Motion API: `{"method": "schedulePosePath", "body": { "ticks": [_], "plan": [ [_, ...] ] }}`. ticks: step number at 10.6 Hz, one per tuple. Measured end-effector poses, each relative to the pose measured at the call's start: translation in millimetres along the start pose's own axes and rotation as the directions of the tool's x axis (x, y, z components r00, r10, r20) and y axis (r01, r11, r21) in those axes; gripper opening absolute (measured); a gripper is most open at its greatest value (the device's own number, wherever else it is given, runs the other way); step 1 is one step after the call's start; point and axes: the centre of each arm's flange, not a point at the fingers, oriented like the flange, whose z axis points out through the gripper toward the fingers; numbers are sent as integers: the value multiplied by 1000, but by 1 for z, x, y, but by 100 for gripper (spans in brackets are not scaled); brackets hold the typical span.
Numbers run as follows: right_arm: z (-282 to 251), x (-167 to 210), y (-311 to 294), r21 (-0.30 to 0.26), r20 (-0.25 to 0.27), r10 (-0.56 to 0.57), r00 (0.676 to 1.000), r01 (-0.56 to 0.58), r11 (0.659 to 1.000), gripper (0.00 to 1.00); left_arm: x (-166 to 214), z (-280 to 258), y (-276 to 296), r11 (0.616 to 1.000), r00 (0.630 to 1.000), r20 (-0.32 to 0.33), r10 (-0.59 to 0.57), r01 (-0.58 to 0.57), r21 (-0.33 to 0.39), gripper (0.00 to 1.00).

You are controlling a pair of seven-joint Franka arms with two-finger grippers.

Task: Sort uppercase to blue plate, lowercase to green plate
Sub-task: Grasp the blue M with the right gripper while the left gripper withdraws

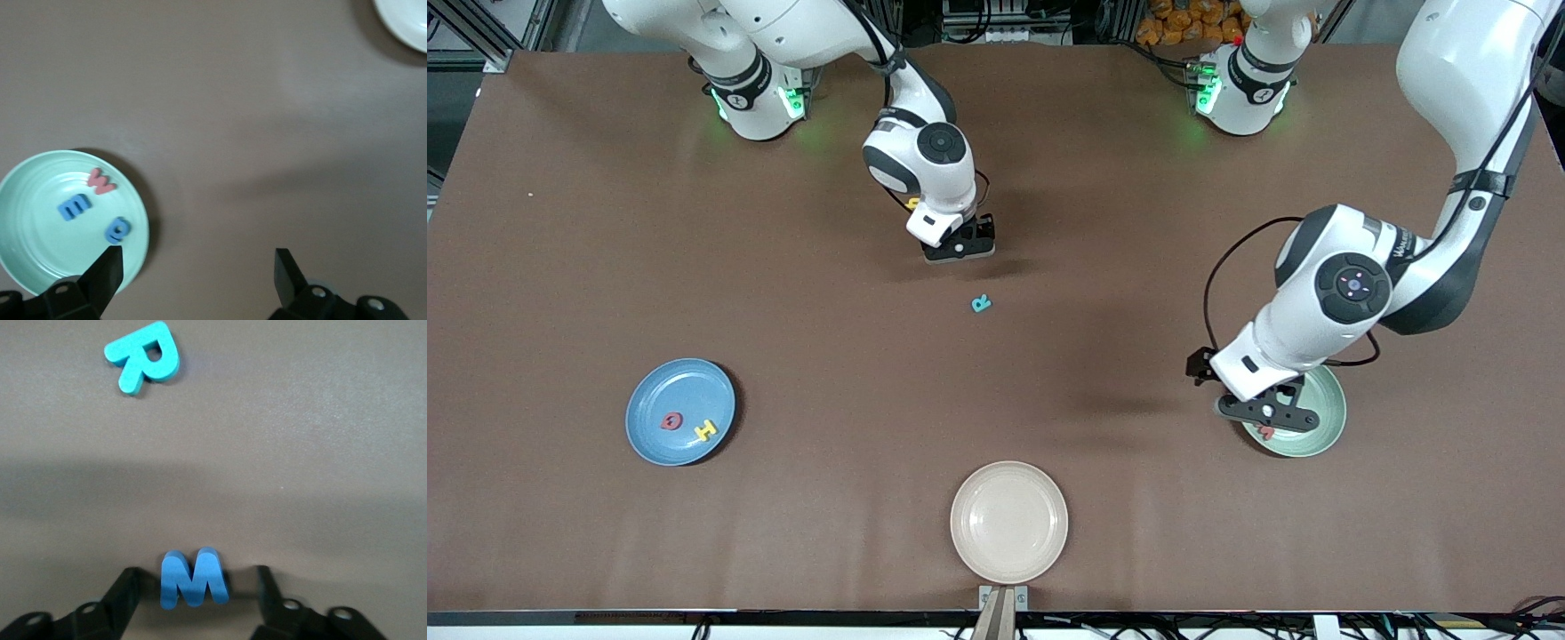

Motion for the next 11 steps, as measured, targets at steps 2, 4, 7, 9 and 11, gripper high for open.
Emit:
{"method": "schedulePosePath", "body": {
  "ticks": [2, 4, 7, 9, 11],
  "plan": [
    [-5, 1, -3, 7, -8, 3, 1000, -3, 1000, 42, -8, -15, 44, 999, 999, 4, -32, 32, -30, 100],
    [-5, 2, -2, 8, -8, 4, 1000, -4, 1000, 41, -16, -25, 72, 998, 999, 14, -43, 43, -44, 100],
    [-18, 33, 16, 7, -40, 36, 999, -36, 999, 41, -25, -33, 94, 997, 999, 27, -45, 46, -54, 100],
    [-39, 93, 71, -51, -66, 42, 997, -46, 998, 41, -34, -36, 117, 997, 997, 43, -60, 62, -55, 100],
    [-63, 162, 161, -85, -106, 35, 994, -44, 995, 41, -45, -42, 145, 996, 997, 50, -66, 69, -61, 100]
  ]
}}
